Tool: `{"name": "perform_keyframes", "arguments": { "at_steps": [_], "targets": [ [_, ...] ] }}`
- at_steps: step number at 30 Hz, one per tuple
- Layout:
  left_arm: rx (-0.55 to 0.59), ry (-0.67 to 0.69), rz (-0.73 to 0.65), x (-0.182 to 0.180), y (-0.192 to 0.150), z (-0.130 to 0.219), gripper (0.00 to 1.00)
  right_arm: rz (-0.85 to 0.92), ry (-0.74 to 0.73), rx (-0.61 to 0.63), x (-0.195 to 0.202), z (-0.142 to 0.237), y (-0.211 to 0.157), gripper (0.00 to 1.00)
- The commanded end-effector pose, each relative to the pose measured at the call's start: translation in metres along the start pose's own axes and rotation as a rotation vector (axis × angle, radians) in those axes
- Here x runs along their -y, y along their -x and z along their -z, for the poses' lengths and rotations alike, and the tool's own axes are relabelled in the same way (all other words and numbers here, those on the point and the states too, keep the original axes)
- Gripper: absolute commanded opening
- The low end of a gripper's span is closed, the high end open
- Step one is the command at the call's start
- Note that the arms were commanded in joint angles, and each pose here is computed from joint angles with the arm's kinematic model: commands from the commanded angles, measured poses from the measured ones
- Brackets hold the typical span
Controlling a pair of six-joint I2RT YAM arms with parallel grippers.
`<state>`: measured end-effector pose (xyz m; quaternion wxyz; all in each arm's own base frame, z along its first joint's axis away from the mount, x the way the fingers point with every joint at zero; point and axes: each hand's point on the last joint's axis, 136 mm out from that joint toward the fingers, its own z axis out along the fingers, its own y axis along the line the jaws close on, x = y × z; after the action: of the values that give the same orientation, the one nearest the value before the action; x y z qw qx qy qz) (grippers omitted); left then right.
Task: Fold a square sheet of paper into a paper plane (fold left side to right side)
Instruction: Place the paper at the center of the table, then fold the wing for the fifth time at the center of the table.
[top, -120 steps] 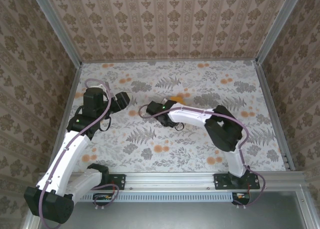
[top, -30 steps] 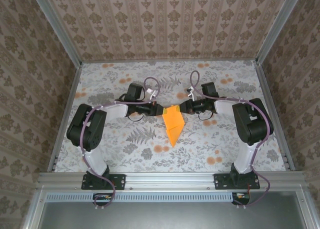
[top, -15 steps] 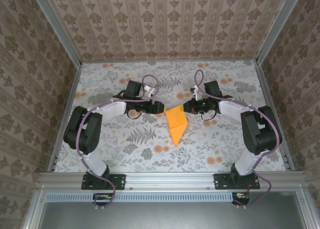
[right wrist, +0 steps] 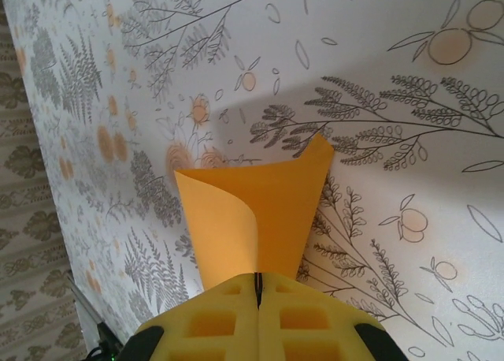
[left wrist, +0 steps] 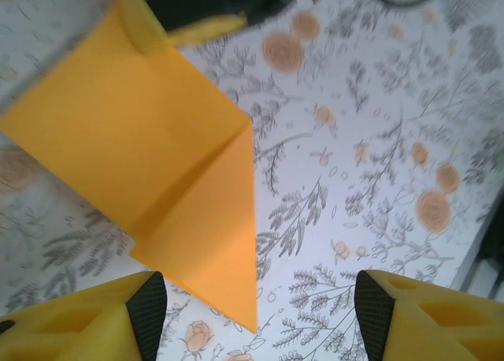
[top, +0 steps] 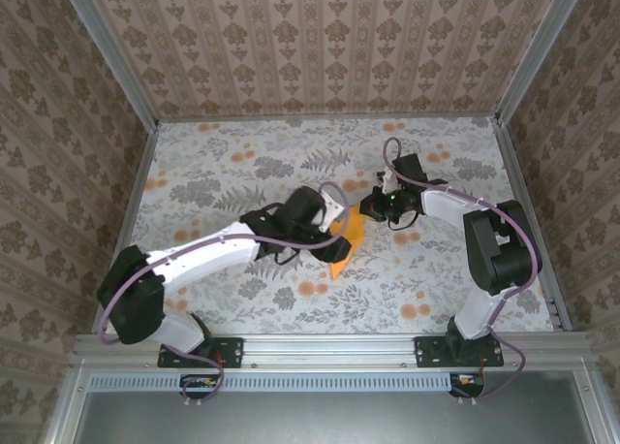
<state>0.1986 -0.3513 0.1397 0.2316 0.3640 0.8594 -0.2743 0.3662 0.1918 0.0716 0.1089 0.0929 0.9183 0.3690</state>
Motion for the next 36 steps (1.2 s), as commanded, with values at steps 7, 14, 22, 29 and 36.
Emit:
{"name": "perform_keyframes", "arguments": {
  "at_steps": [7,14,22,29,36],
  "targets": [
    [-0.179,0.265,-0.07,-0.009,-0.024,-0.047,0.7,-0.051,-0.05,-0.011,0.004,-0.005,-0.001,0.0],
    [-0.26,0.391,-0.13,-0.019,-0.034,-0.061,0.71,-0.049,-0.047,-0.018,0.003,-0.006,-0.003,0.0],
    [-0.318,0.465,-0.17,-0.026,-0.044,-0.07,0.59,-0.052,-0.049,-0.02,0.003,-0.007,-0.002,0.0],
    [-0.34,0.468,-0.175,-0.027,-0.049,-0.075,0.28,-0.057,-0.064,-0.029,0.009,-0.012,-0.004,0.0],
    [-0.346,0.451,-0.168,-0.027,-0.051,-0.079,0.11,-0.044,-0.067,-0.03,0.008,-0.012,-0.002,0.0]
  ]
}}
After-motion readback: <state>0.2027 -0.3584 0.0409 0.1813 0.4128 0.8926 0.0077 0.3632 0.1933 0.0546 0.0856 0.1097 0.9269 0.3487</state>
